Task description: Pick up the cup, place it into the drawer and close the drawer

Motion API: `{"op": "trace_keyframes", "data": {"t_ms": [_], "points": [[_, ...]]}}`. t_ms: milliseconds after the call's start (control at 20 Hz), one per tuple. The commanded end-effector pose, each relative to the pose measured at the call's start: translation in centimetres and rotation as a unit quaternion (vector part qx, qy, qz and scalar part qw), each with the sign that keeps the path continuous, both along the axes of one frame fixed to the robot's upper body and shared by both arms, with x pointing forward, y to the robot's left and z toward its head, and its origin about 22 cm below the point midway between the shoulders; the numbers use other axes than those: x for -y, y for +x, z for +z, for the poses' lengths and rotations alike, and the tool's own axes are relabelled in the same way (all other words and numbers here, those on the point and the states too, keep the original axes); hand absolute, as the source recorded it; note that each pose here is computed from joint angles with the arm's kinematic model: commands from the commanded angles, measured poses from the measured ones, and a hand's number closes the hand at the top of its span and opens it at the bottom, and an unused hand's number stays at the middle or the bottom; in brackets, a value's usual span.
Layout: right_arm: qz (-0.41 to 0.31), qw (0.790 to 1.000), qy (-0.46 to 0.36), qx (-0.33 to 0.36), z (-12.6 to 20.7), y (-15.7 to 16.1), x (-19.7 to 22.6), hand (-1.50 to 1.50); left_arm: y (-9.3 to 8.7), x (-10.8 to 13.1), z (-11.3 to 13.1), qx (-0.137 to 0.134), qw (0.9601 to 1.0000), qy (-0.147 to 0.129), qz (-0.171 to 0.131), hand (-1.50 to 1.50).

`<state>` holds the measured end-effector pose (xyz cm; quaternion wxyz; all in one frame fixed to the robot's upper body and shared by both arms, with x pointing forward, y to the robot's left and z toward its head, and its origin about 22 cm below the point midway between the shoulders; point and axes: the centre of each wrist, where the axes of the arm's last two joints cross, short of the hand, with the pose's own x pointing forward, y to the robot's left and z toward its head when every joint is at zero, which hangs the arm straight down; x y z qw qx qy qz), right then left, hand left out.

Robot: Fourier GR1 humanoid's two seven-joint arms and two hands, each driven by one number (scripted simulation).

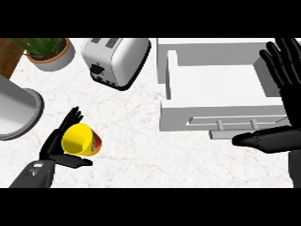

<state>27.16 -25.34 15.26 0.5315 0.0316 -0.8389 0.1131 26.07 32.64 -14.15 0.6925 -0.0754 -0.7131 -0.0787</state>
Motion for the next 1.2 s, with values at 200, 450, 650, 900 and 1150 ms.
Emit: {"op": "trace_keyframes", "data": {"t_ms": [200,450,650,900,1150], "points": [[0.001,1.000,-0.008,-0.001,0.6,-0.2,0.2,-1.50,1.7,1.8,0.4,0.036,0.9972,-0.053,-0.038,-1.50],[-0.003,1.000,0.002,-0.001,-0.7,0.1,0.7,-1.50,1.4,2.7,-0.1,0.020,0.9907,-0.111,-0.077,-1.50],[-0.002,1.000,-0.010,-0.002,0.1,0.8,1.2,-1.50,2.6,3.1,0.9,0.080,0.9872,-0.107,-0.088,1.50],[0.005,1.000,-0.007,0.007,1.6,-0.3,0.9,-1.50,2.3,3.8,0.6,0.171,0.9852,0.002,0.008,1.50],[0.004,1.000,-0.011,-0.011,0.6,-0.6,1.6,-1.50,2.7,4.4,0.9,0.194,0.9712,-0.135,-0.028,1.50]]}}
